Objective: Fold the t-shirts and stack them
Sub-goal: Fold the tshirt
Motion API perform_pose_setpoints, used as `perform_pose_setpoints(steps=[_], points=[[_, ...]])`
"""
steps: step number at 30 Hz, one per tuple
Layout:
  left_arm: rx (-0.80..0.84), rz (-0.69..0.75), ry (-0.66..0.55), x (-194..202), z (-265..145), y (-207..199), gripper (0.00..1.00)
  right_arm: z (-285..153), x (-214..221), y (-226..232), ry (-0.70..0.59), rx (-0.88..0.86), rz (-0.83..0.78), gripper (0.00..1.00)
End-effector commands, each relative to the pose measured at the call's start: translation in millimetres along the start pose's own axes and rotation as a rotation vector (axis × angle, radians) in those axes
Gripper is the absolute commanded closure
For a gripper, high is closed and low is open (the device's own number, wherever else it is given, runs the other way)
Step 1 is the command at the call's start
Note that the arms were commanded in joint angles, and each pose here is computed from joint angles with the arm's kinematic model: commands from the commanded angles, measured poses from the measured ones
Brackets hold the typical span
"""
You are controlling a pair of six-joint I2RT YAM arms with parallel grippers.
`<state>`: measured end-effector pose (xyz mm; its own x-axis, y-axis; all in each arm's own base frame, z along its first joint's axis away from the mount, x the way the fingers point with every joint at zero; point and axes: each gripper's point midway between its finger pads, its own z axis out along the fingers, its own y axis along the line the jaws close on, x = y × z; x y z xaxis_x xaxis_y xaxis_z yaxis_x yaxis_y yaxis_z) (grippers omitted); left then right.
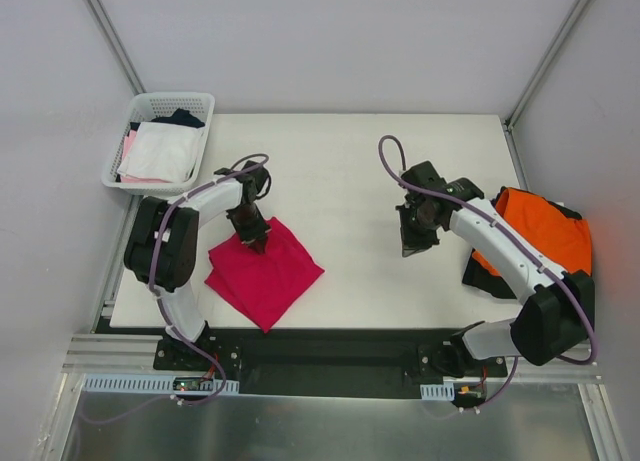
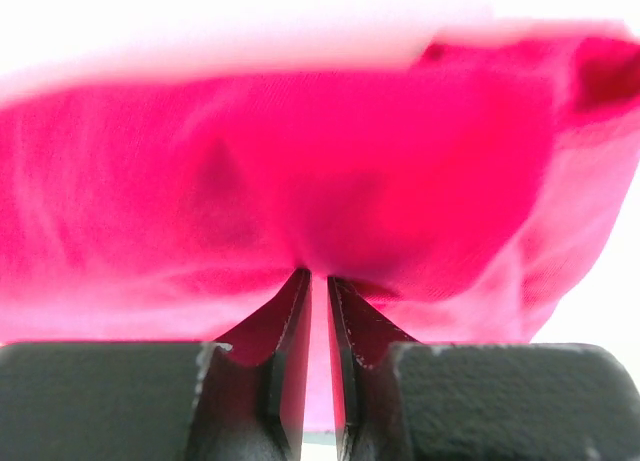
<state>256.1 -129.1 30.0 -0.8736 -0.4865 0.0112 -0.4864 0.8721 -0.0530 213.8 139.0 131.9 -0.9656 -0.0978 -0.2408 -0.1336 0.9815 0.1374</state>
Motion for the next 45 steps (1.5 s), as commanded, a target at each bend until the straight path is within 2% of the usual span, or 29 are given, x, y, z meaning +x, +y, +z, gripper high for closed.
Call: perform_pose_setpoints(steps=[1,6,9,18,21,28,37,45], points=[[-0.017,0.041,0.004,-18.8,0.4,-10.7,0.89,-11.6,6.6,-6.4,-0.027,0.009,0.007,0.99],[-0.003,0.072,-0.033,-38.2,-7.4,-26.6,0.88,-13.5,13.2,-11.5,-0.022,0.025,0.009,0.99],[0.010,0.092,-0.016,-41.9,-5.9,-34.4,0.88,-15.5,13.5,-11.9,-0.027,0.027,0.013,0.99],[0.097,0.153,0.153,-30.3,8.8,-64.5,0.87,-16.8,11.5,-8.8,-0.034,0.018,0.037,0.99],[0.102,0.179,0.171,-27.3,11.0,-68.8,0.87,-15.7,11.6,-8.6,-0.034,0.017,0.048,0.99],[0.148,0.311,0.171,-9.9,5.8,-93.8,0.87,-12.1,11.1,-3.3,-0.028,-0.002,0.068,0.99],[0.156,0.410,0.187,23.6,5.8,-112.9,0.87,-12.3,12.0,3.3,-0.028,-0.019,0.076,0.99],[0.105,0.359,0.195,52.6,11.0,-86.2,0.87,-14.6,18.7,-1.7,-0.036,-0.008,0.073,0.99]])
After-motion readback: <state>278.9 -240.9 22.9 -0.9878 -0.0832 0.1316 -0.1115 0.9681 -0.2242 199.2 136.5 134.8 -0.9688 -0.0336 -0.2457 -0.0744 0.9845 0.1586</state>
